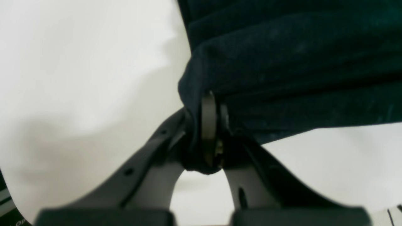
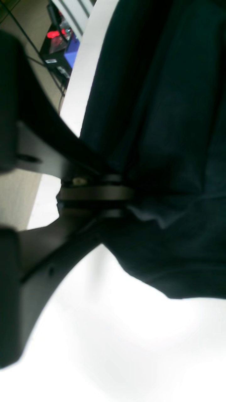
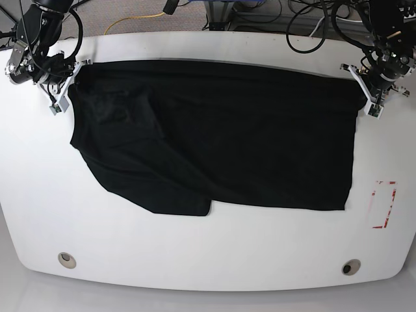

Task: Fold the T-shirt properly

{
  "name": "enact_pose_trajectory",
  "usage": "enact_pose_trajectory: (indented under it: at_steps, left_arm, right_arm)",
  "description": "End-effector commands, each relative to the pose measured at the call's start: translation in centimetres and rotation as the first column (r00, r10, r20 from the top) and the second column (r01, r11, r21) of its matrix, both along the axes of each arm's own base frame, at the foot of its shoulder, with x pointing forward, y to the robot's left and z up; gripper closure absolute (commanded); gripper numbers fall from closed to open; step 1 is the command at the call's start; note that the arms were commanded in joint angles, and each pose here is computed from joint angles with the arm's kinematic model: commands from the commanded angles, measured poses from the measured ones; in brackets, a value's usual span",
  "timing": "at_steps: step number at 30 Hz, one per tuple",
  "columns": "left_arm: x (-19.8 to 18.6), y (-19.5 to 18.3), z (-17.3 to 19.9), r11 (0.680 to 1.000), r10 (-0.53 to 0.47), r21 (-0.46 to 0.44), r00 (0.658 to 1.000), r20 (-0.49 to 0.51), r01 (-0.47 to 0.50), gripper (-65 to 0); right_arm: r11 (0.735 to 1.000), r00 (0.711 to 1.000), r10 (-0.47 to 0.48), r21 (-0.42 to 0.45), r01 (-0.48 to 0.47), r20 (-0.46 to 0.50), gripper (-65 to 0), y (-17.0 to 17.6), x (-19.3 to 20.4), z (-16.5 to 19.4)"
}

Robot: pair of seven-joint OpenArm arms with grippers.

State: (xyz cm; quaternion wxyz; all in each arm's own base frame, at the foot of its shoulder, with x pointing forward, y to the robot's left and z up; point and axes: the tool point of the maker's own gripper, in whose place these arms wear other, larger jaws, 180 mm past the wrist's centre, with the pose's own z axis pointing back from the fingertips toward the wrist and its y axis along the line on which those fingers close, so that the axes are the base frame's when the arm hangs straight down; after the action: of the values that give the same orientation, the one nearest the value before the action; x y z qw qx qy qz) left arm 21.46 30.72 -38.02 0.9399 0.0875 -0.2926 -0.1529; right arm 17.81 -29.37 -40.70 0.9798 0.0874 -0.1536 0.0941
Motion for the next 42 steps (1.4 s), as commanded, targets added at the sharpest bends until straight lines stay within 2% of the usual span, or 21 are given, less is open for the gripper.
enact_pose_trajectory:
  at_steps: [1, 5, 6, 8, 9, 11, 13, 16, 18, 24, 31, 38, 42]
  left_arm:
    - [0.1, 1.0, 0.8, 0.999, 0.006, 0.039, 1.0, 0.012, -0.006, -1.9]
    - [-1.2, 1.1, 0.1, 0.999, 0.006, 0.04, 1.0, -0.022, -0.005, -20.8]
    - [-1.6, 1.1, -0.1, 0.999, 0.006, 0.04, 0.999, -0.033, -0.004, -28.6]
    - [-2.1, 1.3, -0.2, 0.999, 0.003, 0.047, 0.999, -0.046, -0.001, -38.2]
    - [-2.2, 1.6, -0.1, 0.998, -0.001, 0.059, 0.999, -0.052, 0.004, -43.2]
    - [-2.3, 1.9, 0.0, 0.998, -0.004, 0.066, 0.998, -0.055, 0.007, -45.1]
    - [-2.1, 1.9, 0.4, 0.997, -0.006, 0.07, 0.999, -0.043, 0.009, -43.8]
    - [-1.0, 2.0, 3.3, 0.992, -0.021, 0.121, 0.999, 0.032, 0.016, -42.4]
    - [-0.7, 2.3, 4.8, 0.989, -0.017, 0.146, 0.997, 0.074, 0.006, -41.8]
    - [0.7, 0.5, 6.4, 0.991, -0.029, 0.133, 0.988, 0.149, 0.009, -40.1]
    - [0.5, -0.2, 6.1, 0.994, -0.014, 0.106, 0.988, 0.156, -0.003, -39.6]
    - [-1.1, 1.5, 5.7, 0.992, 0.032, 0.119, 0.991, 0.13, -0.048, -39.4]
    - [-1.0, 1.0, 5.4, 0.997, 0.04, 0.062, 0.989, 0.143, -0.049, -39.4]
  right_arm:
    - [0.999, 1.0, 0.005, -0.046, -0.005, 0.011, -1.3, -1.3, 0.2, 0.9]
    - [0.999, 1.0, 0.005, -0.048, -0.006, -0.024, -18.2, -1.3, -1.1, 0.3]
    - [0.999, 1.0, 0.006, -0.047, -0.007, -0.028, -26.0, -1.3, -1.3, 0.2]
    - [0.998, 1.0, 0.014, -0.056, -0.015, -0.018, -36.8, -1.2, -1.3, 0.6]
    - [0.997, 1.0, 0.025, -0.073, -0.025, -0.006, -44.7, -1.2, -1.4, 1.1]
    - [0.994, 0.999, 0.024, -0.104, -0.02, 0.033, -54.2, -1.6, -1.5, 2.5]
    - [0.992, 0.996, 0.015, -0.126, -0.004, 0.093, -60.4, -1.2, -1.4, 4.0]
    - [0.985, 0.985, 0.001, -0.169, 0.029, 0.175, -61.4, -1.2, -1.3, 6.5]
    - [0.983, 0.981, -0.009, -0.18, 0.045, 0.195, -61.4, -1.3, -1.3, 7.1]
    - [0.992, 0.971, -0.044, -0.108, 0.071, 0.235, -61.4, 0.0, -0.9, 7.0]
    - [0.995, 0.959, -0.073, -0.045, 0.088, 0.274, -61.2, 1.6, 0.2, 6.9]
    - [0.995, 0.951, -0.097, -0.006, 0.103, 0.292, -61.2, 2.7, 0.8, 6.7]
    - [0.994, 0.95, -0.103, 0.001, 0.107, 0.295, -61.2, 2.8, 0.9, 6.7]
